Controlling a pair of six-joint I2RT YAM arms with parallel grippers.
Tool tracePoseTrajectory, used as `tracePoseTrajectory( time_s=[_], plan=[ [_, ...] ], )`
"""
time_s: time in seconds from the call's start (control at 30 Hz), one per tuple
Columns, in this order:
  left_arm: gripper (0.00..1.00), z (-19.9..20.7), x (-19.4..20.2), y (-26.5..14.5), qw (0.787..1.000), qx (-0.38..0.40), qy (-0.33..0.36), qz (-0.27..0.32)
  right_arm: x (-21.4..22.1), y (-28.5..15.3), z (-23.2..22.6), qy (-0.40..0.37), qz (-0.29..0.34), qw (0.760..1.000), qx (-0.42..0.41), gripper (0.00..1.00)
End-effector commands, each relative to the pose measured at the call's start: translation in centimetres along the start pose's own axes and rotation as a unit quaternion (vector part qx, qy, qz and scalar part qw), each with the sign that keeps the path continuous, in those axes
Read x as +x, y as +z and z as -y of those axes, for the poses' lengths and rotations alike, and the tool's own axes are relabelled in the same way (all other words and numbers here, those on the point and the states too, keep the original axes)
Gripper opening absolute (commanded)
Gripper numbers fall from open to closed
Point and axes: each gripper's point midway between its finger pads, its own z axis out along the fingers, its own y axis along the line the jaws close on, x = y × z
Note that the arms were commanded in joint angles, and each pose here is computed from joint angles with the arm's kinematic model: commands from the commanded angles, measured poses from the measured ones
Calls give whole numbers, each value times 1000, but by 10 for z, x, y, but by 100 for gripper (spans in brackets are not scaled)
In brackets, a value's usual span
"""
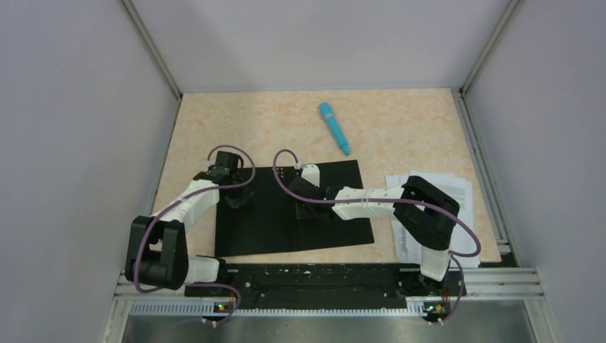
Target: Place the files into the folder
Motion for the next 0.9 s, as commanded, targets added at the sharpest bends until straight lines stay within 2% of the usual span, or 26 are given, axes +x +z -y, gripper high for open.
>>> tracePoseTrajectory(
  time_s=[0.0,0.27,0.57,0.67,0.73,0.87],
  plan=[
    [22,15,21,11,999,33,-1,-34,16,-8,26,13,-35,999,21,15],
    [24,16,41,18,999,-4,27,-27,4,-14,53,18,-27,999,7,16],
    [38,-7,29,8,995,-76,47,40,2,-15,63,24,-36,999,3,16],
    [50,-9,23,0,993,-85,41,67,-2,-16,59,20,-35,999,-3,17],
    [56,-12,23,0,992,-90,39,75,-3,-16,59,18,-35,999,-2,20],
    [60,-19,30,8,991,-107,36,66,-7,-18,55,13,-34,999,-9,29]
  ],
)
